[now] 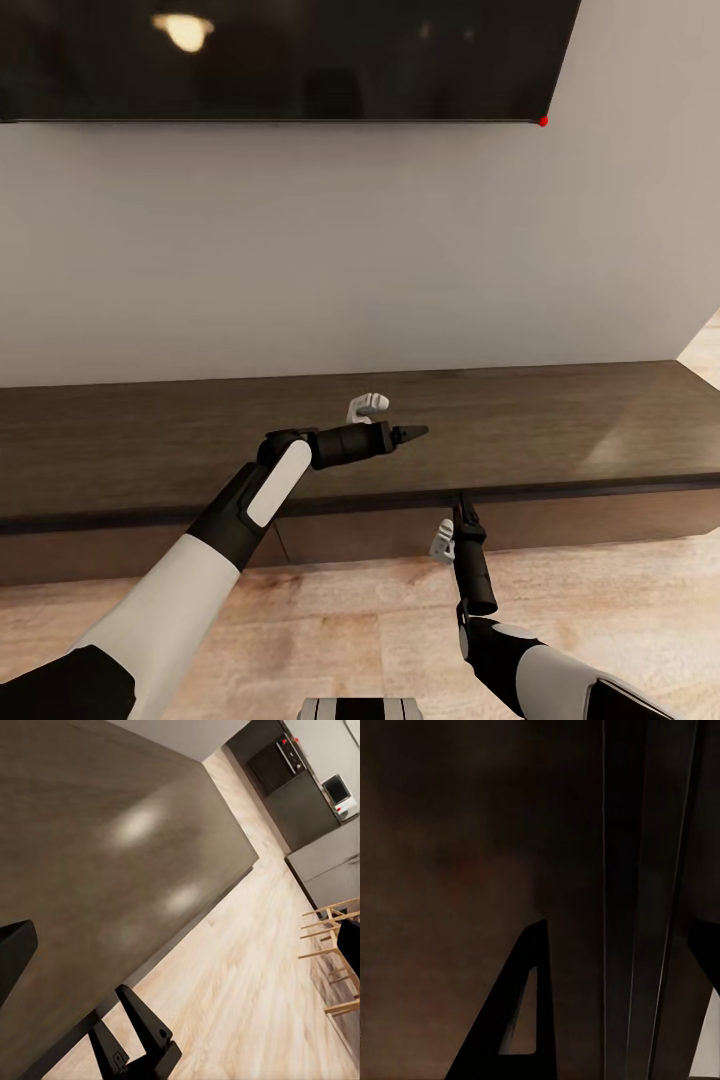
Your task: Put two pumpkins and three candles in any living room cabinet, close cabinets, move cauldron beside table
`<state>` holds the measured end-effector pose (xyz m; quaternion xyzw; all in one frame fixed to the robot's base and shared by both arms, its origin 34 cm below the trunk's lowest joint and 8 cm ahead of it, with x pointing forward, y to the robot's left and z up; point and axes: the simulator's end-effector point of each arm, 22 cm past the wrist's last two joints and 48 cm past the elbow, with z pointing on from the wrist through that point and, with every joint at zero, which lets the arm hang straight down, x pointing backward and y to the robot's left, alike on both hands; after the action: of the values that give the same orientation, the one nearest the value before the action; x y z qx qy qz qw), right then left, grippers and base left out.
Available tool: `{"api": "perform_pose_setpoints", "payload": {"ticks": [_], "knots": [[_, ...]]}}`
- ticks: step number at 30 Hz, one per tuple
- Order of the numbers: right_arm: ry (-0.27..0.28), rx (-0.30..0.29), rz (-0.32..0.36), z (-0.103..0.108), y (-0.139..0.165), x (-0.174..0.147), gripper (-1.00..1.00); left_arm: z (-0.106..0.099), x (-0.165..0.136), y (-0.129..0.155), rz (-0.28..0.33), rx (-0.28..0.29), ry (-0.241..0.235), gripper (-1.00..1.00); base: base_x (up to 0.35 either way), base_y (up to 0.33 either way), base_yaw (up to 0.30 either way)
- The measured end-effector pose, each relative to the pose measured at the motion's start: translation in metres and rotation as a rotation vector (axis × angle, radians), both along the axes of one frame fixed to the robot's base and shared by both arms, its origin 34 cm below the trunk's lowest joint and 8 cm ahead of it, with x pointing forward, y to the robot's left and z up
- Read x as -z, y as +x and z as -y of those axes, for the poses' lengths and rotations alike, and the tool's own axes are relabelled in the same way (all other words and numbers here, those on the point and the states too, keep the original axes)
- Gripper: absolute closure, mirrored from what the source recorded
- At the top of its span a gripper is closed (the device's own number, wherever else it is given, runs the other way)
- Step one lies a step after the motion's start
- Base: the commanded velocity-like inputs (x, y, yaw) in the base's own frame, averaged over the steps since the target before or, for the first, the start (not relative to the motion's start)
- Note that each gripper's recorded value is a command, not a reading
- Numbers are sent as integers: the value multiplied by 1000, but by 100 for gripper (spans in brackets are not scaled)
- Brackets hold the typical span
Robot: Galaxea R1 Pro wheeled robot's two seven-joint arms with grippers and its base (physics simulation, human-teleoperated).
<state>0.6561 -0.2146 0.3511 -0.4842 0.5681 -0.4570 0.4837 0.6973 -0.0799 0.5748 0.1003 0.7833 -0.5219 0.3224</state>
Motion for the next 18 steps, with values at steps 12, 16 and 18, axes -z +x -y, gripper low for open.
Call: {"api": "perform_pose_setpoints", "payload": {"ticks": [12, 16, 18], "knots": [[-1, -3, 0, 0, 0, 0, 100, 0, 1, 0, -4, -1, 1, -100, -3, 0, 0], [14, 32, 5, 8, 5, -3, 100, 0, 2, -1, -6, -1, 1, -100, -144, 0, 0], [9, 28, 12, 7, 5, -5, 100, 0, 2, -1, -6, -2, 1, -100, -31, 0, 0]]}}
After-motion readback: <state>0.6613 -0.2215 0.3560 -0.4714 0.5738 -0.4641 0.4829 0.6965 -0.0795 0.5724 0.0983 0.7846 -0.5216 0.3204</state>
